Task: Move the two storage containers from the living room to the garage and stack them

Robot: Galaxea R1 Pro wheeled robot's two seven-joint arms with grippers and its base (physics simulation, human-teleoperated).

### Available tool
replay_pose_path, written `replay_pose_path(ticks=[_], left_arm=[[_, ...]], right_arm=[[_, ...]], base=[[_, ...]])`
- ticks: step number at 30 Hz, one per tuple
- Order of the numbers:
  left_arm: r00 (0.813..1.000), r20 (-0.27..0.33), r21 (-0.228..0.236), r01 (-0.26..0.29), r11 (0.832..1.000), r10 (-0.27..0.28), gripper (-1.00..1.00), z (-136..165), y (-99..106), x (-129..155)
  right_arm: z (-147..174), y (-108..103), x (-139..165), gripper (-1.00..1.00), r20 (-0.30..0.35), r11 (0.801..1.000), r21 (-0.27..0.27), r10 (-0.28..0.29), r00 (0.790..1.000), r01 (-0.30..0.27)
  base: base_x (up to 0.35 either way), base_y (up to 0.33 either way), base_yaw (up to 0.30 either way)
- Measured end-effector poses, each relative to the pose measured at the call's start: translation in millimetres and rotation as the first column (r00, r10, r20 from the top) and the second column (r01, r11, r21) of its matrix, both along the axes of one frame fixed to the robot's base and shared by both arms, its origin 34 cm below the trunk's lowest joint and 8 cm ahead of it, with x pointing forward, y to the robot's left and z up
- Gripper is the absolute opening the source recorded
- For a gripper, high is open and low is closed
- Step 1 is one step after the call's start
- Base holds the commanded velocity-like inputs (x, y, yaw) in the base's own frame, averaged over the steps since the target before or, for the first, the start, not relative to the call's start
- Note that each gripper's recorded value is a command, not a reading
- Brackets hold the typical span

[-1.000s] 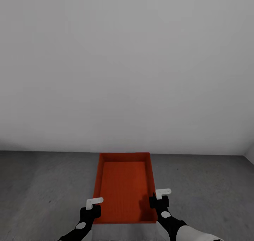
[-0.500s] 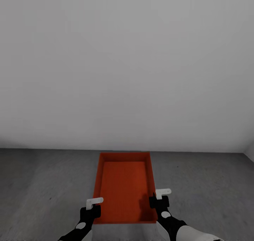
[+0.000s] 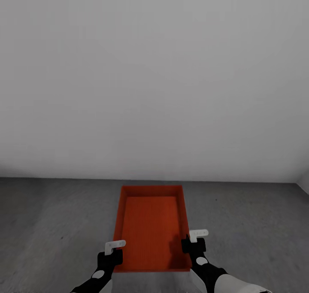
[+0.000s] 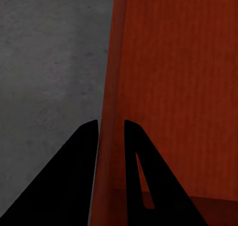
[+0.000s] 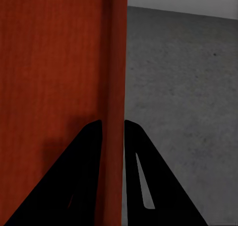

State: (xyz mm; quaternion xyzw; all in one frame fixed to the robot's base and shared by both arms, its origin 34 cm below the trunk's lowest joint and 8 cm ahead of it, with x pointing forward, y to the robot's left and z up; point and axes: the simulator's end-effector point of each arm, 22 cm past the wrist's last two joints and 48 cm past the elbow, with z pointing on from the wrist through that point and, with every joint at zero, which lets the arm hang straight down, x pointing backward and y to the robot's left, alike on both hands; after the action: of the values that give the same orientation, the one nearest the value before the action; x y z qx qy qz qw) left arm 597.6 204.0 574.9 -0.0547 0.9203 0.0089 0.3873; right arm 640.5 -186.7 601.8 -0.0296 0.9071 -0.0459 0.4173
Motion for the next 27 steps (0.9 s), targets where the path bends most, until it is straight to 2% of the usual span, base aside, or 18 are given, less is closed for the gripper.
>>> replay_pose_path(ticks=[27], left_arm=[[0.999, -0.042, 0.000, -0.001, 1.000, 0.001, -1.00, -19.3, 0.1, -12.3]], right_arm=[[-21.1, 0.1, -11.0, -1.00, -0.042, 1.000, 0.000, 0.001, 0.999, -0.001]], base=[[0.000, 0.000, 0.000]])
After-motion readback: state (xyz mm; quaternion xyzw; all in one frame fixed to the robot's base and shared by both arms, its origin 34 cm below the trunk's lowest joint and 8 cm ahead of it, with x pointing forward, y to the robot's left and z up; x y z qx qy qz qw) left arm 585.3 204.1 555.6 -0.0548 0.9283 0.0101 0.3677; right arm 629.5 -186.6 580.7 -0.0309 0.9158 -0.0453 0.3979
